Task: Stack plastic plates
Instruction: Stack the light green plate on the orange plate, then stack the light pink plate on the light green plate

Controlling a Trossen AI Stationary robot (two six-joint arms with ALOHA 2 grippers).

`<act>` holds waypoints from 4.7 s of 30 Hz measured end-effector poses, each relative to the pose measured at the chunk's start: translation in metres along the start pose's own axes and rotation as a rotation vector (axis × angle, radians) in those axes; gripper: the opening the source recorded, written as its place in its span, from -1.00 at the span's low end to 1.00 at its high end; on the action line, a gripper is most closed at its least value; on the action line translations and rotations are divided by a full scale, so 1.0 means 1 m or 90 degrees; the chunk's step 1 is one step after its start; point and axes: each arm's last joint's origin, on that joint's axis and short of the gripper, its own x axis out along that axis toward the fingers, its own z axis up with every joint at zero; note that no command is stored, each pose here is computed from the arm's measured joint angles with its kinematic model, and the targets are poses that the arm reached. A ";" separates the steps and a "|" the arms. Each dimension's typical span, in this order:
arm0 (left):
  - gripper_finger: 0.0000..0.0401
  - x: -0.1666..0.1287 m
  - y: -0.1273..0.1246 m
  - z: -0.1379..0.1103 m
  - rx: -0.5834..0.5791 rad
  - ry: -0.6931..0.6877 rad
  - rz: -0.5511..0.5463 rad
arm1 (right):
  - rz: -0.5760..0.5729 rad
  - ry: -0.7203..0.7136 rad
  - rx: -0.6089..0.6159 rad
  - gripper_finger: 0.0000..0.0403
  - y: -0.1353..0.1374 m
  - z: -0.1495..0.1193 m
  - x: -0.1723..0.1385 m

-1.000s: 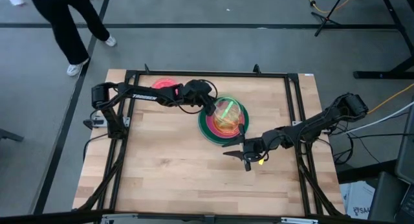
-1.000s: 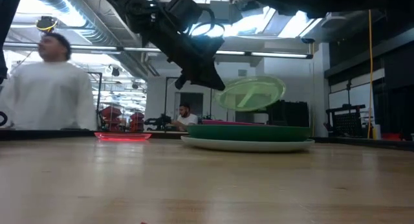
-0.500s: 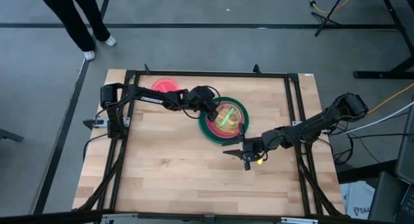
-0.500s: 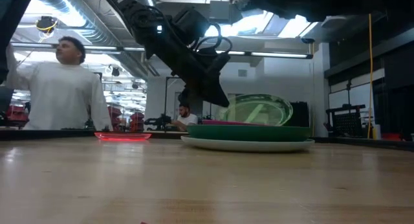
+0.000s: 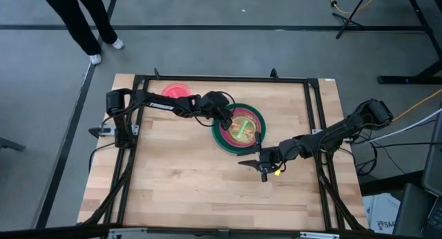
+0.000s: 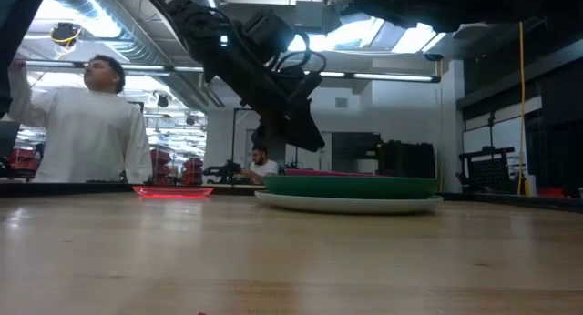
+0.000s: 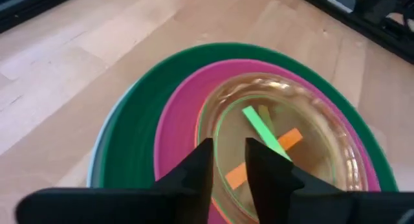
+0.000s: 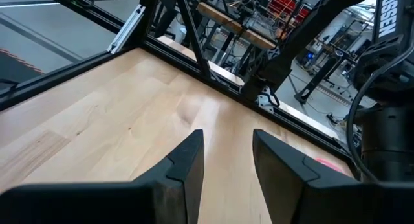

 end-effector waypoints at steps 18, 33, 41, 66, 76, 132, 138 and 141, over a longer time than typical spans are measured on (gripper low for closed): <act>-0.42 -0.057 0.000 0.012 0.078 0.081 0.032 | 0.005 0.009 0.003 -0.36 0.001 -0.001 0.000; -0.42 -0.091 0.019 -0.002 0.116 0.153 0.103 | 0.009 0.017 0.016 -0.36 0.001 -0.003 0.000; -0.42 -0.098 0.063 -0.033 0.061 0.198 0.187 | 0.011 0.022 0.030 -0.36 0.002 -0.003 0.000; -0.42 -0.102 0.115 -0.078 0.177 0.316 0.298 | 0.008 0.019 0.026 -0.36 0.001 -0.003 0.000; -0.42 -0.104 0.129 -0.084 0.184 0.323 0.318 | 0.004 0.011 0.012 -0.36 0.001 -0.002 0.000; -0.99 -0.099 0.051 -0.057 0.391 0.269 0.279 | -0.040 0.011 0.052 -0.36 -0.008 0.007 -0.010; -0.98 -0.102 0.005 -0.039 0.441 0.185 0.211 | -0.047 0.015 0.056 -0.36 -0.011 0.010 -0.015; -0.98 -0.104 -0.017 -0.036 0.482 0.147 0.161 | -0.045 0.018 0.055 -0.36 -0.010 0.009 -0.015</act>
